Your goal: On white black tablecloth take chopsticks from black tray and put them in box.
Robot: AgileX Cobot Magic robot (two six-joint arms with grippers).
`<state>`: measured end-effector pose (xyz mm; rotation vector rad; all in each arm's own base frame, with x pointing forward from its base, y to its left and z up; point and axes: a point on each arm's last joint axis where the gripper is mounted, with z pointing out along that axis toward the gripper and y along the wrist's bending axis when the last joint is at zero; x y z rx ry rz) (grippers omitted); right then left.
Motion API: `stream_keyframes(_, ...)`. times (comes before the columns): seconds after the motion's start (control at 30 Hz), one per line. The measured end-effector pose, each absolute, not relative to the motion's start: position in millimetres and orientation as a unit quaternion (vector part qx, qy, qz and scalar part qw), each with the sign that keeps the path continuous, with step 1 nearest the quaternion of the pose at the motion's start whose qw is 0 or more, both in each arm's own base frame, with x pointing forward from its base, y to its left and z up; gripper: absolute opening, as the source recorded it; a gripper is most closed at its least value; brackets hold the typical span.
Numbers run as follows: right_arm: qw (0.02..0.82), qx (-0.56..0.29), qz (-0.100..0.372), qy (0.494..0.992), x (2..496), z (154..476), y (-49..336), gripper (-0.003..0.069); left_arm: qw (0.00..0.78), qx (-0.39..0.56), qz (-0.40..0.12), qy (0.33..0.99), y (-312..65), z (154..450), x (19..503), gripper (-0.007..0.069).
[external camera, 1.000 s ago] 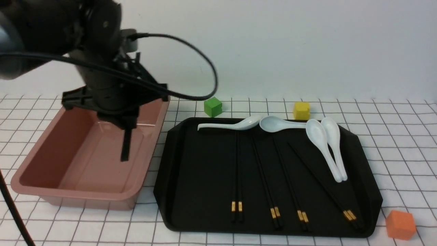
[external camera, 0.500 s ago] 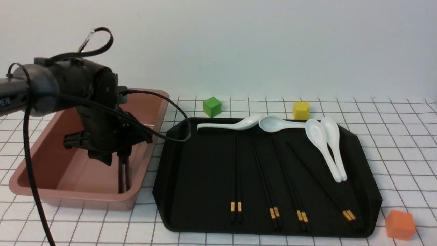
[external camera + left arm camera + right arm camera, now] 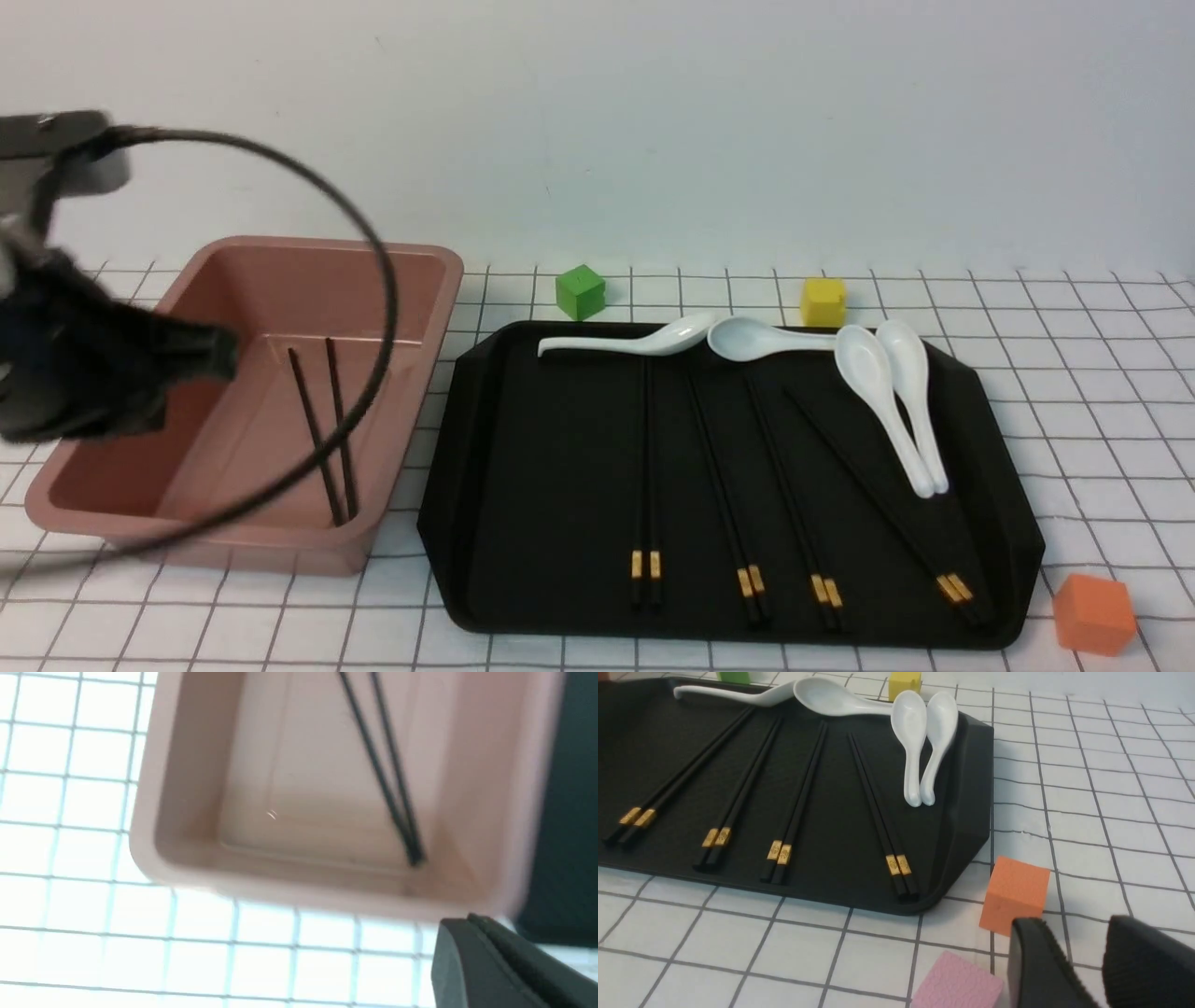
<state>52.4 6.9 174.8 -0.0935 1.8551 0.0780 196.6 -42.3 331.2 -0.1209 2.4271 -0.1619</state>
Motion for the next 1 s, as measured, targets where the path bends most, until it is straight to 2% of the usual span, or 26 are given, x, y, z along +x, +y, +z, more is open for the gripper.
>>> stream_keyframes(0.13,0.598,-0.040,0.034,0.800,52,175,7,0.0239,0.479,-0.064,-0.160,0.861,-31,300,121,-0.0013)
stream_keyframes(0.27,0.598,-0.040,0.034,0.800,52,175,7,0.0239,0.512,-0.096,-0.196,0.831,-23,277,91,-0.0013)
stream_keyframes(0.43,0.598,-0.040,0.034,0.800,52,175,7,0.0239,0.568,-0.121,-0.228,0.781,-14,270,62,-0.0013)
stream_keyframes(0.67,0.598,-0.040,0.034,0.800,52,175,7,0.0239,0.666,-0.093,-0.202,0.712,-1,268,34,-0.0013)
stream_keyframes(1.0,0.598,-0.040,0.034,0.800,52,175,7,0.0239,0.618,-0.092,-0.177,0.760,-5,257,53,-0.0013)
